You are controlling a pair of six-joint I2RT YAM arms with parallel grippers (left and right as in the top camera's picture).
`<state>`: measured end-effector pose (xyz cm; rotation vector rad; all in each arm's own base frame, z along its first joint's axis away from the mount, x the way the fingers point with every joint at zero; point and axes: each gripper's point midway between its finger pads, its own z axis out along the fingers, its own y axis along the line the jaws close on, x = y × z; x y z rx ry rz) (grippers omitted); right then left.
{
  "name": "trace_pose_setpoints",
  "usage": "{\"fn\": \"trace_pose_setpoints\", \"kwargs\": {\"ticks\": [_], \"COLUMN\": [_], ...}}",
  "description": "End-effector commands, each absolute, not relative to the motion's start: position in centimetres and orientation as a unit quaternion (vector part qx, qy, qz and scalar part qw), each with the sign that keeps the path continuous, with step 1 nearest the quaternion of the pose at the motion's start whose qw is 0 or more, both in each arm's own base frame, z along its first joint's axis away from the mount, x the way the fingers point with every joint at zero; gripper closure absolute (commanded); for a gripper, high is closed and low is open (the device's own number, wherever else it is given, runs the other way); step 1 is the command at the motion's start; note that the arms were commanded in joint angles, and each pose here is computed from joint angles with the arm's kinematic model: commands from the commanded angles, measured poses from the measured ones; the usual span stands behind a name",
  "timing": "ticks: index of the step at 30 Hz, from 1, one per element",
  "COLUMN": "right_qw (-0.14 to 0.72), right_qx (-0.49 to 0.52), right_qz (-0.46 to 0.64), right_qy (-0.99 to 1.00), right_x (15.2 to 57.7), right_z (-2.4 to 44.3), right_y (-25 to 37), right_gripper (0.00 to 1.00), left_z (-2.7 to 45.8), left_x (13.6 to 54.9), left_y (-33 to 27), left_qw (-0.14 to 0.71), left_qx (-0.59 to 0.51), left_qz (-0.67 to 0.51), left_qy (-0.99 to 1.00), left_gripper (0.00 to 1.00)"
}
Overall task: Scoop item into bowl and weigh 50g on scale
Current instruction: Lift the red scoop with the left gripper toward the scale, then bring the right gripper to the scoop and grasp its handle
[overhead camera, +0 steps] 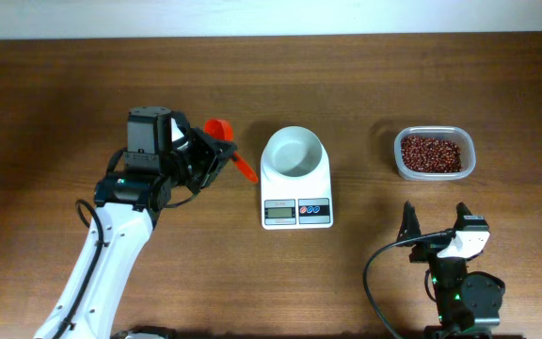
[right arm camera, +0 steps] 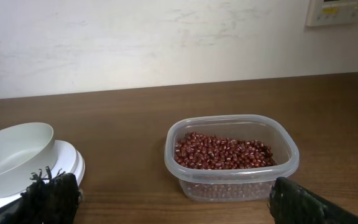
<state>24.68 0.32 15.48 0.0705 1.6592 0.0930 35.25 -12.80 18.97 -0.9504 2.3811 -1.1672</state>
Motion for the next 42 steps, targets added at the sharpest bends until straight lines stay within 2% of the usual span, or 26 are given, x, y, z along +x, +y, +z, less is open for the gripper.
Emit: {"fn": "trace_pose_setpoints", "kwargs": {"ticks": [1, 9, 20, 22, 24, 27, 31, 34, 37, 38, 39, 40, 42], "right_qw": [0.672, 0.672, 0.674, 0.687, 0.692, 0.692, 0.606, 0.486, 0.414, 0.391, 0.366, 0.346, 0.297], "right_qx": [0.032, 0.032, 0.023, -0.005, 0.026, 0.037, -0.002, 0.014, 0.020, 0.003, -0.016, -0.022, -0.044], "right_qz": [0.043, 0.043, 0.058, 0.097, 0.129, 0.173, 0.219, 0.240, 0.262, 0.297, 0.339, 0.352, 0.365], "right_qy": [0.739, 0.739, 0.736, 0.720, 0.710, 0.700, 0.765, 0.840, 0.871, 0.871, 0.866, 0.869, 0.881], "right_x": [24.7, 24.7, 24.7, 24.6, 24.4, 23.5, 23.3, 24.3, 26.2, 26.9, 27.7, 28.1, 28.7], "right_z": [15.2, 15.2, 15.4, 16.7, 18.2, 23.8, 29.7, 31.5, 33.0, 33.2, 32.9, 32.2, 30.0], "right_y": [0.4, 0.4, 1.0, 2.6, 2.6, 3.3, 5.8, 6.8, 7.7, 9.0, 10.5, 11.2, 13.6], "right_gripper": [0.01, 0.01, 0.01, 0.01, 0.01, 0.01, 0.01, 0.01, 0.01, 0.05, 0.21, 0.24, 0.23], "left_z": [20.0, 20.1, 21.4, 21.6, 21.7, 21.7, 22.2, 22.2, 22.2, 22.2, 22.2, 22.2, 22.1], "left_x": [34.6, 34.1, 32.9, 33.1, 33.1, 33.2, 33.6, 33.6, 33.6, 33.6, 33.6, 33.6, 33.6], "left_y": [-13.8, -14.9, -16.6, -16.7, -16.7, -16.7, -16.7, -16.7, -16.7, -16.7, -16.7, -16.7, -16.7], "left_qw": [0.116, 0.073, 0.024, 0.028, 0.029, 0.032, 0.042, 0.038, 0.030, 0.029, 0.029, 0.029, 0.030], "left_qx": [-0.374, -0.412, -0.385, -0.382, -0.381, -0.379, -0.372, -0.378, -0.391, -0.392, -0.392, -0.392, -0.394], "left_qz": [-0.444, -0.459, -0.501, -0.503, -0.504, -0.506, -0.513, -0.513, -0.514, -0.514, -0.514, -0.513, -0.512], "left_qy": [0.806, 0.784, 0.775, 0.775, 0.774, 0.774, 0.772, 0.770, 0.763, 0.763, 0.763, 0.763, 0.763], "left_gripper": [1.00, 1.00, 1.00, 1.00, 1.00, 1.00, 1.00, 1.00, 1.00, 1.00, 1.00, 1.00, 1.00]}}
